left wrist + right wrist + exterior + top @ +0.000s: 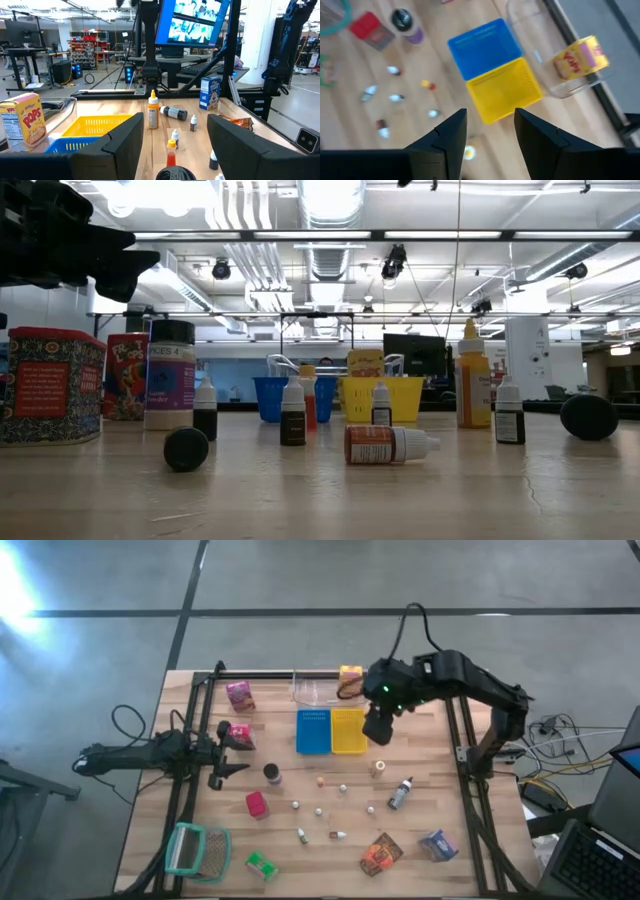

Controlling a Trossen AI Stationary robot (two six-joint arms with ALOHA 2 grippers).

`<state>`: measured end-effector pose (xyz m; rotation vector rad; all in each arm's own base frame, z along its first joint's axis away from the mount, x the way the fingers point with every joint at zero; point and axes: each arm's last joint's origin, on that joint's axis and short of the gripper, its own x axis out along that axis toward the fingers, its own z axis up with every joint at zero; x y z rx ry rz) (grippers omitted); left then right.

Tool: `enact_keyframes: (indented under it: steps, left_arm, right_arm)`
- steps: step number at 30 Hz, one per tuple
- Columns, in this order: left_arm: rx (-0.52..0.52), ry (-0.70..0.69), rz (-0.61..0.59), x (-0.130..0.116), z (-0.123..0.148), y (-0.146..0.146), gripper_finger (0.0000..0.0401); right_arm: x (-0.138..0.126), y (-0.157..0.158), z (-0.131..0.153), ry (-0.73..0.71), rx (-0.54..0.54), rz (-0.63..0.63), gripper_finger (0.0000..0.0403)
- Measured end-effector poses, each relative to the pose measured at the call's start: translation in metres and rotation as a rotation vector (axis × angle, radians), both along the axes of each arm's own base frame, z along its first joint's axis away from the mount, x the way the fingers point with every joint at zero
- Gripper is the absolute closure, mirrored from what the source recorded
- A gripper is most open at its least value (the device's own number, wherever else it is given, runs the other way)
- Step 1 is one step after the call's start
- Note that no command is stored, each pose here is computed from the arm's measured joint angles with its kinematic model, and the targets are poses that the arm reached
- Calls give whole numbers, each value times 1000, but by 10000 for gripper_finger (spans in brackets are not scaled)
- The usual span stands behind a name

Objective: Pick & Place Kitchen Items
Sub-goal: Put the blue cereal box into the transparent bin

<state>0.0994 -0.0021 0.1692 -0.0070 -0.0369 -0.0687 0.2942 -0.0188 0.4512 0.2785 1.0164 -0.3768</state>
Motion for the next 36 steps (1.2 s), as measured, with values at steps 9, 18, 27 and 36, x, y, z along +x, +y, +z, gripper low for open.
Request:
enact_keyframes:
  steps: [9, 18, 27, 36]
  left_arm:
    - [0, 0, 0, 0, 0, 0, 175]
    - [0, 0, 0, 0, 0, 0, 175]
    - [0, 0, 0, 0, 0, 0, 175]
    - [0, 0, 0, 0, 0, 0, 175]
  right_arm:
    - [-4, 52, 1, -35, 115, -34, 226]
    - [-7, 103, -22, 44, 199, -76, 223]
    - [-17, 139, -39, 125, 393, -310, 247]
    - [-38, 177, -41, 146, 498, -454, 238]
